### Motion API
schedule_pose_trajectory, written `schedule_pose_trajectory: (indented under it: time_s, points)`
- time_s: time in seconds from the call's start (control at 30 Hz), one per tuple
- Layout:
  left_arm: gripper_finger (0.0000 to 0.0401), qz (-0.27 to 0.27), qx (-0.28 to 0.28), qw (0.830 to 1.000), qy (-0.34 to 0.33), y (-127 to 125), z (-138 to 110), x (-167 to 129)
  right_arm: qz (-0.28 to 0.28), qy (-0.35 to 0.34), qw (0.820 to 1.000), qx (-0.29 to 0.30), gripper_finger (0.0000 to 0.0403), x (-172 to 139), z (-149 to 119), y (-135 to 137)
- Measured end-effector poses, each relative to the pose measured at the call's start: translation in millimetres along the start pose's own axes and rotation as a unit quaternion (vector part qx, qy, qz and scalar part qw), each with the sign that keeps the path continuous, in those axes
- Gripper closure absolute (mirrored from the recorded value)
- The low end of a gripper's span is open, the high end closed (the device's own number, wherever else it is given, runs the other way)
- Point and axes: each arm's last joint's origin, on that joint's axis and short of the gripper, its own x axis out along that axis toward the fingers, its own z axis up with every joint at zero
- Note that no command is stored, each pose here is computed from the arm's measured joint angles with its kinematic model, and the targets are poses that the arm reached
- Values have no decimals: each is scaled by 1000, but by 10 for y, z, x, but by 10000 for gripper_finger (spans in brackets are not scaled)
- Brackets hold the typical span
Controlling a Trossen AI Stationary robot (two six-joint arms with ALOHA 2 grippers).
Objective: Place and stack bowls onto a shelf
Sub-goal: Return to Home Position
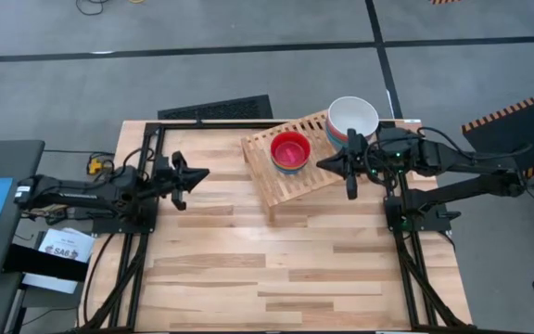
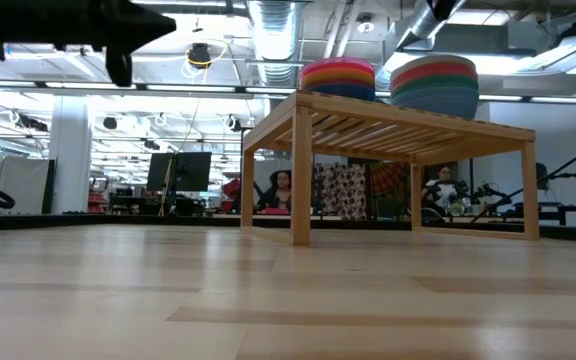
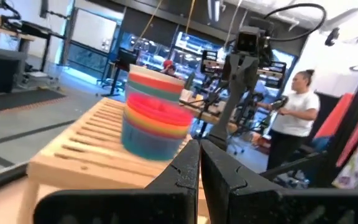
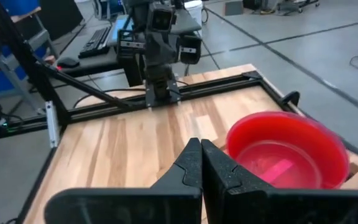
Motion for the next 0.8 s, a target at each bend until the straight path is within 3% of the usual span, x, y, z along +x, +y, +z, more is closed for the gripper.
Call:
schedule_pose_trajectory:
  time_s: [0.5,0.8]
  points:
    - [401,-52,-27,998,12,-5,-398,-377,2,1,999,37,387,0,-2,0]
    - [401,-103,-2,995,-6,56,-338,-572,2,2,998,65,387,0,-4,-1]
